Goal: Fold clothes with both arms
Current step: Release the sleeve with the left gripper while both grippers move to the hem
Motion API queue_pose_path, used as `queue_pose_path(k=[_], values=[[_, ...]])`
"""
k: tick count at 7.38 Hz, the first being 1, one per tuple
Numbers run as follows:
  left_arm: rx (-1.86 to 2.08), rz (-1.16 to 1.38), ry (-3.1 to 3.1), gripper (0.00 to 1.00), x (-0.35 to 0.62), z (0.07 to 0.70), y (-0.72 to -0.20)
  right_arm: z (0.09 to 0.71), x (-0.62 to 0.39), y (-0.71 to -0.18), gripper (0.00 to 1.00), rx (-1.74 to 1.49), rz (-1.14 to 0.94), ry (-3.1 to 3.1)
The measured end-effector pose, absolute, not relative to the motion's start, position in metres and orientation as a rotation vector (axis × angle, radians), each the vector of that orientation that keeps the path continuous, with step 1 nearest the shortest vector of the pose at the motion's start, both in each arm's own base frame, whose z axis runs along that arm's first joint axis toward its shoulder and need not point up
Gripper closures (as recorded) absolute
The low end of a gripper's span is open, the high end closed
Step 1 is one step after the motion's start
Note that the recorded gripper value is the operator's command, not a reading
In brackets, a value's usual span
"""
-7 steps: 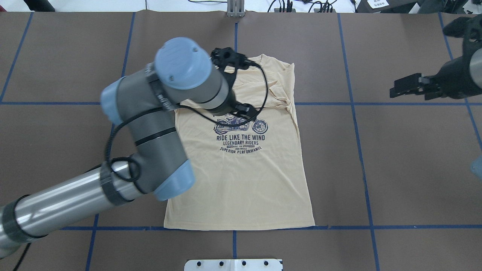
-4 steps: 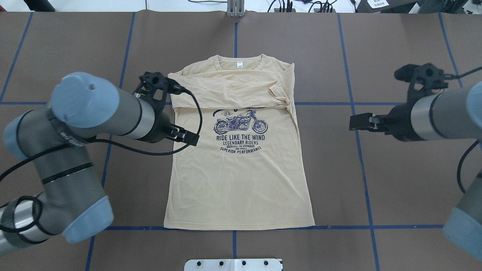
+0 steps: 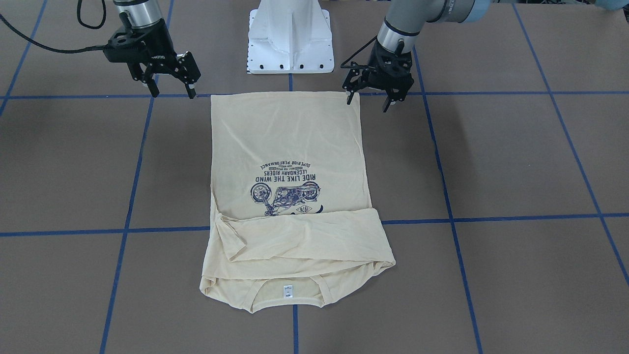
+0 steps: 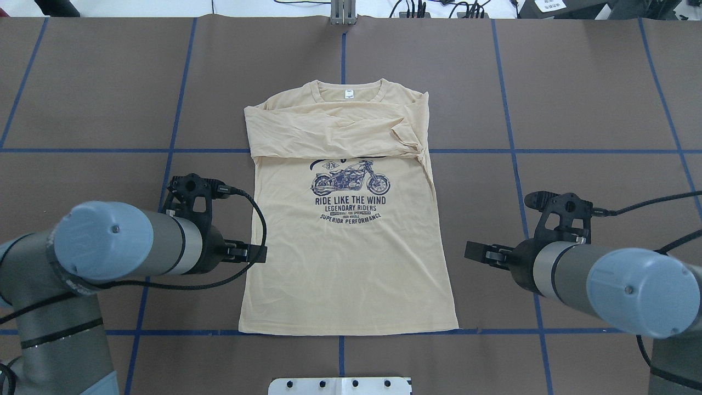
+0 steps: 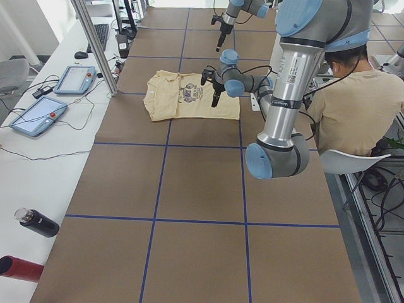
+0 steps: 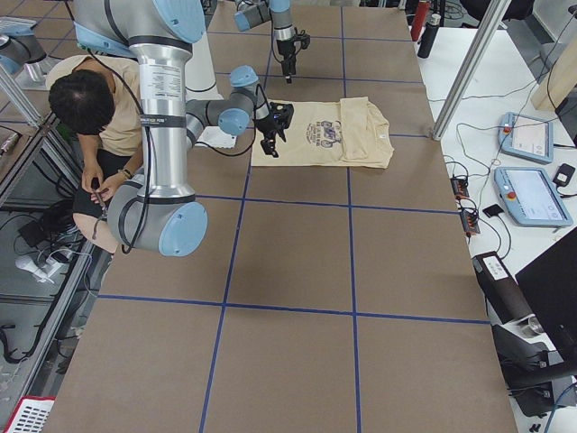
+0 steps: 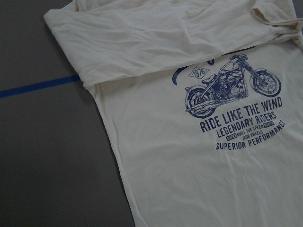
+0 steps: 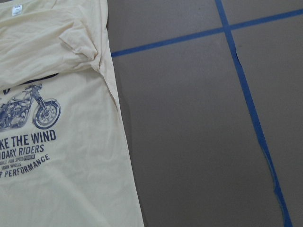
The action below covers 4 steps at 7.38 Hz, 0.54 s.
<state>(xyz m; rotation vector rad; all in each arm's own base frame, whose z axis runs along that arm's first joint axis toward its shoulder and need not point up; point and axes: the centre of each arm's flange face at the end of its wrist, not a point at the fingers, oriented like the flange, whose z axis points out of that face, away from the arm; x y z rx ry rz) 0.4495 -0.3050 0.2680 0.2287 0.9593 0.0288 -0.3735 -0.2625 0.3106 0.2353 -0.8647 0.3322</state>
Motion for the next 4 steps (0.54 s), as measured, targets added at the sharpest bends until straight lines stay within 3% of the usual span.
queue_pose_path(k=[1,3,4], values=[[0.197,0.012,0.946,0.06,0.462,0.278,-0.284,0.313,-0.383,-0.248,0.01,0.244,0.336,-0.861],[0.157,-0.002,0.919,0.44,0.48,0.294,-0.254,0.314,-0.391,-0.236,0.01,0.254,0.333,-0.862],[0.14,-0.002,0.909,0.47,0.488,0.3,-0.241,0.314,-0.392,-0.234,0.01,0.255,0.332,-0.862]])
